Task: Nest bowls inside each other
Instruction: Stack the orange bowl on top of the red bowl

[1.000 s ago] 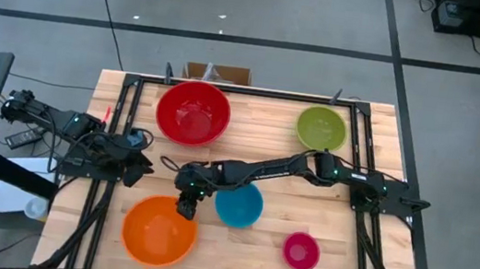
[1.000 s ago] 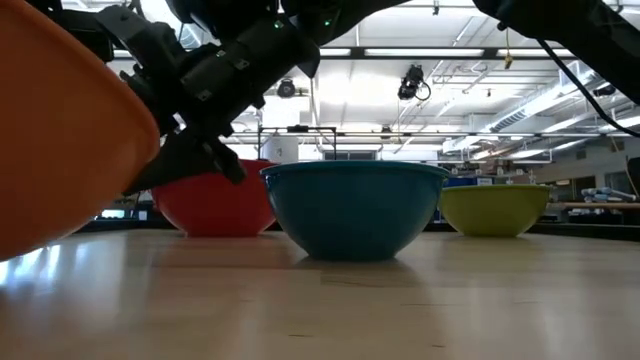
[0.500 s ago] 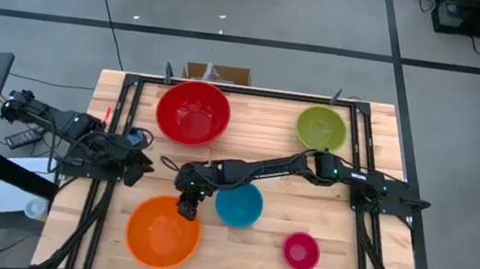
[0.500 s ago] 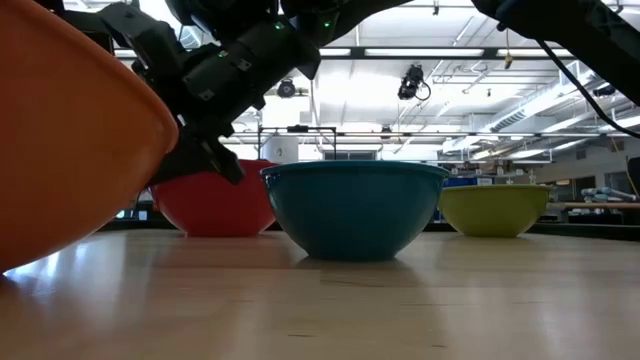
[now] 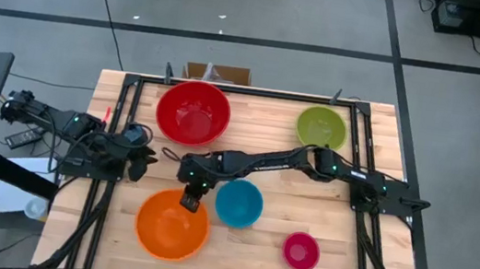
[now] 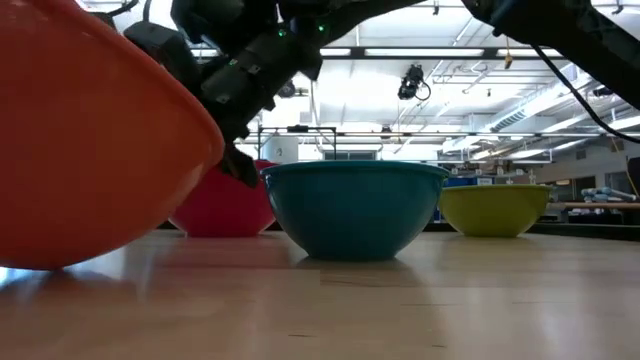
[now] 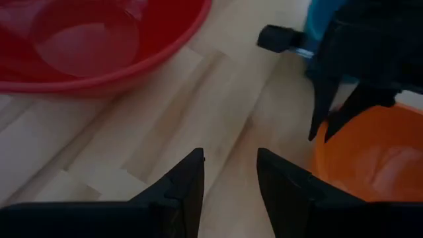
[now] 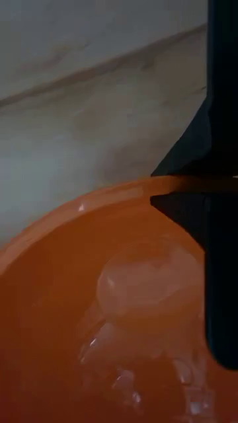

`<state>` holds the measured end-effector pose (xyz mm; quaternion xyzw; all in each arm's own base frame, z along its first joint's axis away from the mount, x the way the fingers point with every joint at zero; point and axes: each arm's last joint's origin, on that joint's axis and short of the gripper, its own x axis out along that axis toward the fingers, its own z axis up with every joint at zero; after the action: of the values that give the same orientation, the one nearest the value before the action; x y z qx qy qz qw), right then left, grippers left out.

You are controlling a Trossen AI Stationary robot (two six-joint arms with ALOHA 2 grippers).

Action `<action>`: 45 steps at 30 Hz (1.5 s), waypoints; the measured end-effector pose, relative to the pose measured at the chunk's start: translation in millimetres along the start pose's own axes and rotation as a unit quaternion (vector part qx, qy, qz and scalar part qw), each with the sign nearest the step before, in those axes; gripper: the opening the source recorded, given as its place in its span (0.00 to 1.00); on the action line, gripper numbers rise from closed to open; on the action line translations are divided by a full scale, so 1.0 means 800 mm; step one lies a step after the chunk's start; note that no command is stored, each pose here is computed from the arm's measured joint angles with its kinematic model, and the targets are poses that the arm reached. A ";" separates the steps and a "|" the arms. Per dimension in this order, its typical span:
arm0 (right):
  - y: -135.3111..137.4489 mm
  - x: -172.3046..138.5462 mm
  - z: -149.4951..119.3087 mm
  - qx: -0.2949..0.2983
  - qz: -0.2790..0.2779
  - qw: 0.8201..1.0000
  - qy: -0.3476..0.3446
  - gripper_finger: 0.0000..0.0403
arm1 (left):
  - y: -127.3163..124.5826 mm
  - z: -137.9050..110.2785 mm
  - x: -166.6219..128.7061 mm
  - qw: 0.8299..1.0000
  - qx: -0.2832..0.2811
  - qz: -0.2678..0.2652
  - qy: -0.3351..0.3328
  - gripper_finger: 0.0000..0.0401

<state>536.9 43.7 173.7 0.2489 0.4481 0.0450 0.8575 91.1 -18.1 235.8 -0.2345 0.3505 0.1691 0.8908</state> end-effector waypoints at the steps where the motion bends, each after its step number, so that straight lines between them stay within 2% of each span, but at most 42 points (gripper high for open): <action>1: 0.002 -0.006 0.005 -0.008 -0.003 1.000 0.000 0.05 | 0.000 0.000 0.000 1.000 -0.002 0.002 -0.001 0.35; 7: 0.008 -0.070 0.040 -0.045 -0.022 0.999 0.003 0.05 | 0.003 0.002 0.001 1.000 -0.011 0.011 -0.005 0.35; 11: -0.011 -0.125 0.056 -0.011 -0.041 0.999 -0.014 0.05 | 0.003 0.003 0.000 1.000 -0.013 0.011 -0.006 0.35; 15: -0.040 -0.185 0.077 0.018 -0.099 0.993 -0.059 0.05 | -0.001 0.013 -0.012 1.000 -0.018 -0.003 -0.020 0.35; 20: -0.083 -0.245 0.097 0.049 -0.167 0.977 -0.122 0.05 | -0.006 0.030 -0.036 0.999 -0.011 -0.015 -0.042 0.35; 23: -0.126 -0.265 0.108 0.097 -0.245 0.950 -0.168 0.05 | -0.007 0.041 -0.052 0.998 -0.001 -0.009 -0.068 0.35; 26: -0.172 -0.262 0.115 0.154 -0.284 0.926 -0.196 0.05 | -0.006 0.047 -0.059 0.995 0.014 0.011 -0.095 0.35; 29: -0.199 -0.248 0.117 0.193 -0.285 0.917 -0.202 0.05 | -0.005 0.049 -0.062 0.993 0.014 0.028 -0.112 0.35; 33: -0.218 -0.219 0.113 0.205 -0.271 0.924 -0.177 0.05 | -0.004 0.049 -0.062 0.993 0.014 0.037 -0.114 0.35; 38: -0.217 -0.196 0.107 0.205 -0.272 0.927 -0.158 0.07 | -0.004 0.049 -0.062 0.993 0.011 0.038 -0.114 0.35; 45: -0.207 -0.198 0.111 0.185 -0.308 0.915 -0.185 0.38 | -0.004 0.049 -0.062 0.993 0.011 0.038 -0.114 0.35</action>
<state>489.1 -182.8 256.4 0.2569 0.3361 -0.3517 0.8351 79.3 -6.3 296.7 -0.1904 0.2566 0.2246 0.9206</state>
